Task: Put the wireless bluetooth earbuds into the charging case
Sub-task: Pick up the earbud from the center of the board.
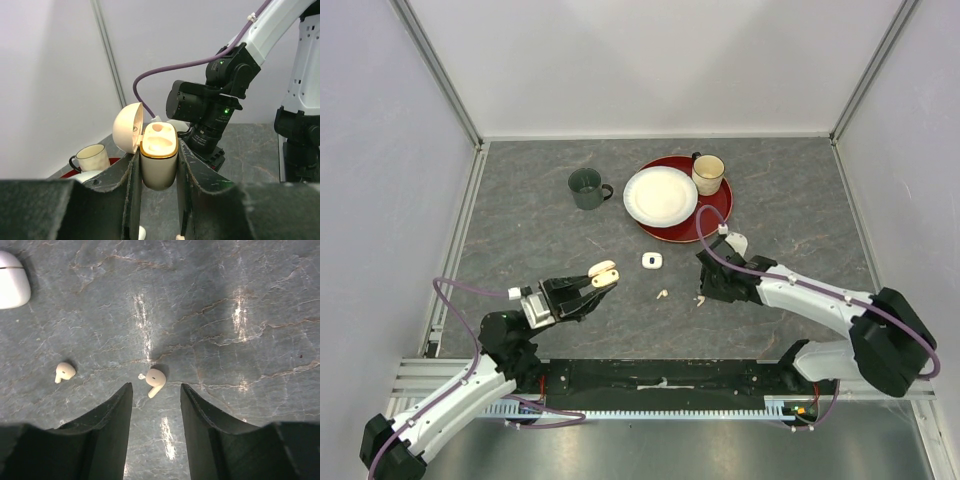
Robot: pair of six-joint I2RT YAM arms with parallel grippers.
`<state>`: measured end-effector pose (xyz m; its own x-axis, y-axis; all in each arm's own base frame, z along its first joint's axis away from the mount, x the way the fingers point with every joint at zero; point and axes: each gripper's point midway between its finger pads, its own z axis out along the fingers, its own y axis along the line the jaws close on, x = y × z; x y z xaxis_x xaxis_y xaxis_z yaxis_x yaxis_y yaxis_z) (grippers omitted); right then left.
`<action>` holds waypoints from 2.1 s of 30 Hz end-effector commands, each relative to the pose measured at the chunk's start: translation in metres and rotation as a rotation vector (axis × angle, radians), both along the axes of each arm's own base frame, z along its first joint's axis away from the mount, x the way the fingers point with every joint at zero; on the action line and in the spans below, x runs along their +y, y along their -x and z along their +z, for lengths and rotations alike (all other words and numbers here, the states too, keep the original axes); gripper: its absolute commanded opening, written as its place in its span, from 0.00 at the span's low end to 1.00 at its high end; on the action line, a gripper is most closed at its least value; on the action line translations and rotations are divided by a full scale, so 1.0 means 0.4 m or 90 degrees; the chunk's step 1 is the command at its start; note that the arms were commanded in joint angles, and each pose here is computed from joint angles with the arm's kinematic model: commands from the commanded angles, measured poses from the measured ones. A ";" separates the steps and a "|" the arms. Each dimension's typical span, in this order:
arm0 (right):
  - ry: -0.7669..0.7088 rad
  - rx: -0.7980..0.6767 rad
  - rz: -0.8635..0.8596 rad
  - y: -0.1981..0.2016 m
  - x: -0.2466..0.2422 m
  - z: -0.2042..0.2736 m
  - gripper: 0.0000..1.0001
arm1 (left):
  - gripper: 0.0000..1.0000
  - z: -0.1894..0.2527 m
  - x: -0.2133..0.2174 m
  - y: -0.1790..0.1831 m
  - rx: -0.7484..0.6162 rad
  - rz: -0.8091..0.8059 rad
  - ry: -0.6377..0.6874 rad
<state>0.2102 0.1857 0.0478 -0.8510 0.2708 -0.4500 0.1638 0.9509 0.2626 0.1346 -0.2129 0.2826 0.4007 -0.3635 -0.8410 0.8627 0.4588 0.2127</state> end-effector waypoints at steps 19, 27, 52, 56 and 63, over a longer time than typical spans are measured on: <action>0.030 -0.017 -0.044 -0.055 0.042 -0.015 0.43 | 0.02 -0.053 -0.008 -0.014 -0.009 0.019 -0.045; 0.044 -0.008 -0.046 -0.047 0.035 -0.025 0.43 | 0.02 -0.057 -0.010 -0.015 -0.007 0.019 -0.048; 0.079 0.019 -0.041 -0.025 0.024 -0.075 0.30 | 0.02 -0.060 -0.010 -0.019 -0.009 0.023 -0.052; 0.080 0.016 -0.022 -0.024 0.030 -0.073 0.24 | 0.02 -0.060 -0.010 -0.020 -0.008 0.024 -0.051; 0.127 0.003 0.123 -0.036 0.053 -0.084 0.20 | 0.02 -0.062 -0.011 -0.021 -0.006 0.023 -0.052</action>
